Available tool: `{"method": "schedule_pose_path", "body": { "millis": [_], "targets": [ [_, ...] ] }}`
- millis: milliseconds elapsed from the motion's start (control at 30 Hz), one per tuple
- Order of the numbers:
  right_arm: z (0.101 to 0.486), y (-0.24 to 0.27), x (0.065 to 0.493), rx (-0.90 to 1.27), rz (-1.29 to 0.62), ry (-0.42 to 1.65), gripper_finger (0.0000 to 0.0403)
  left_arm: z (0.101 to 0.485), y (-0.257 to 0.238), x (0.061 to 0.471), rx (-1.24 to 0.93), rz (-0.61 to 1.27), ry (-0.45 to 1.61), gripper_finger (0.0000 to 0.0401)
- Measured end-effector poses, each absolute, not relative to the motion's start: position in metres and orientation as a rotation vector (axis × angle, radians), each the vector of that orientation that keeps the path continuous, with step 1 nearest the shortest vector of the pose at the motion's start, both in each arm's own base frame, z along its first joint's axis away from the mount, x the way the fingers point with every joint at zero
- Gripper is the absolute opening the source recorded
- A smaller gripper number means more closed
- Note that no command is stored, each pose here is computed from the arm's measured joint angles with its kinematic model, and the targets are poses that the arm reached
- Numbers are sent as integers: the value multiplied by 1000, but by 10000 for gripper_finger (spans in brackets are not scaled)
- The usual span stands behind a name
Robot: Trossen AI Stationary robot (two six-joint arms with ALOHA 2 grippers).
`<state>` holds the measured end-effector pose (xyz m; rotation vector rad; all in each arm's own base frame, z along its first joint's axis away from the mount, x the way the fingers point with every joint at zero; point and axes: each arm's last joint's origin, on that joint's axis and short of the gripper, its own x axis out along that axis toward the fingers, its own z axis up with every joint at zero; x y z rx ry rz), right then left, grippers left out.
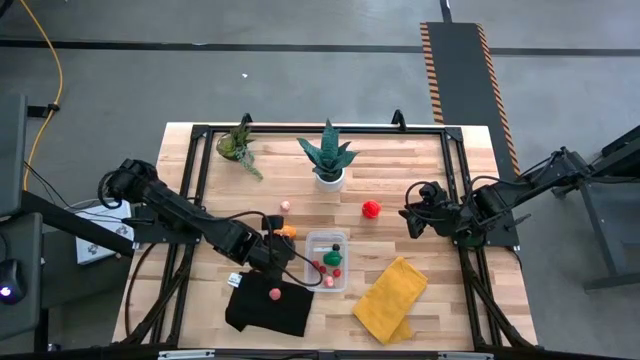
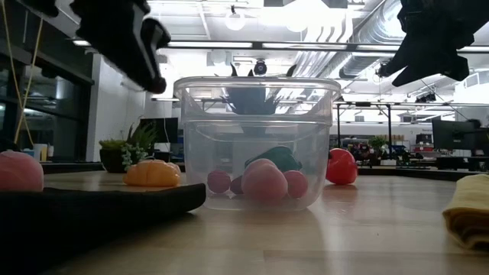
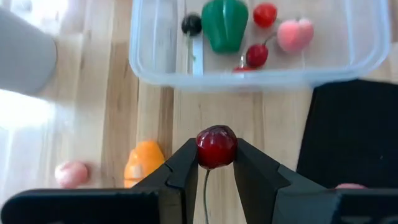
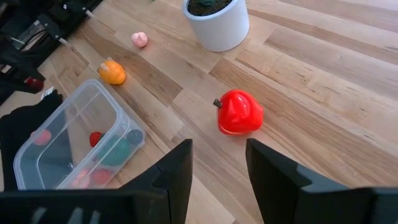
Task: Pick and placing Produce into tupperware
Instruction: Put the cherry into the transparent container
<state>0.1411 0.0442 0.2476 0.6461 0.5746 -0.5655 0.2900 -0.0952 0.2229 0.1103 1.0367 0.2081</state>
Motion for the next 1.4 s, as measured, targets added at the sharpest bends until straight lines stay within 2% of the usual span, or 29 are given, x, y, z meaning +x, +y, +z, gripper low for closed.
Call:
{"method": "schedule_pose_path", "body": {
  "millis": [633,1167,1400],
  "targets": [
    [248,44,141,654,-568,572,141,242,-81,310,220,176,918,83],
    [248,44,141,654,-568,572,141,255,-42,336,6,-34,758,83],
    [248,44,141,654,-569,570,141,246,-34,346,-83,-171,756,83]
  ]
}}
